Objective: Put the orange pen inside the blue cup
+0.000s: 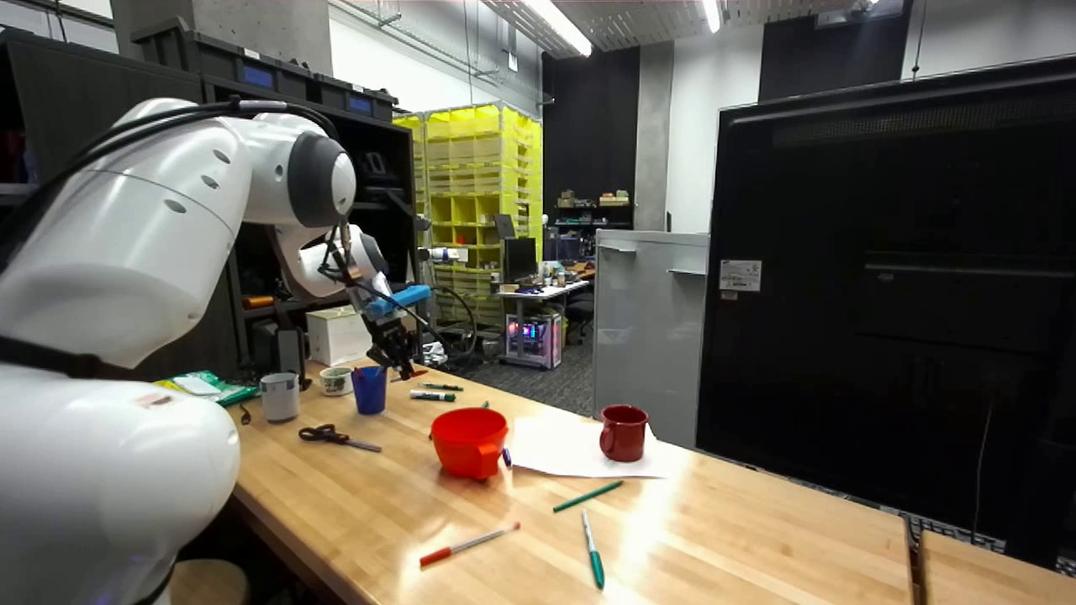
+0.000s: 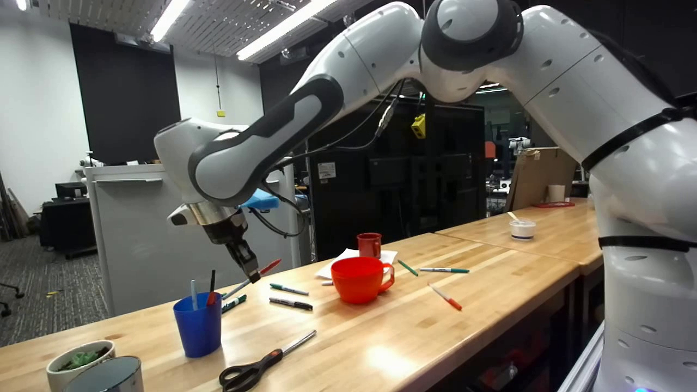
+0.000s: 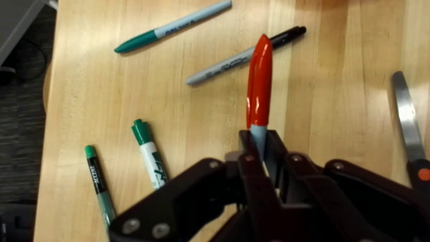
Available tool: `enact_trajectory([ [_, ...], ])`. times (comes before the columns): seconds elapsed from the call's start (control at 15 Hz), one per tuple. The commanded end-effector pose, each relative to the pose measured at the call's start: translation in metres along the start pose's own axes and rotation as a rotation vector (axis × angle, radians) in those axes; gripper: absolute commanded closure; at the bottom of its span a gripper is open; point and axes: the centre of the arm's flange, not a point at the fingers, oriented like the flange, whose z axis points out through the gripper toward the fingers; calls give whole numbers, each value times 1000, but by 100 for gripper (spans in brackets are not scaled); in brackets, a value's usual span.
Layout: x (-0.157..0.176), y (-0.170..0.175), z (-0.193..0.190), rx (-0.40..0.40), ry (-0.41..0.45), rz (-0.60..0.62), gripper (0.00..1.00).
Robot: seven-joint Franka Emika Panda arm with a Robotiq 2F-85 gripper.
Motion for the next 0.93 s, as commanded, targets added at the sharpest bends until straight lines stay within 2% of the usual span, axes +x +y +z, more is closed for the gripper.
enact_trajectory([
  [0.0,-8,-7,-31,-27,-117,28,97],
  [0.4,10,-26,-56,-32,-251,-12,97],
  [0.87,46,-40,-71,-106,-359,-105,97],
])
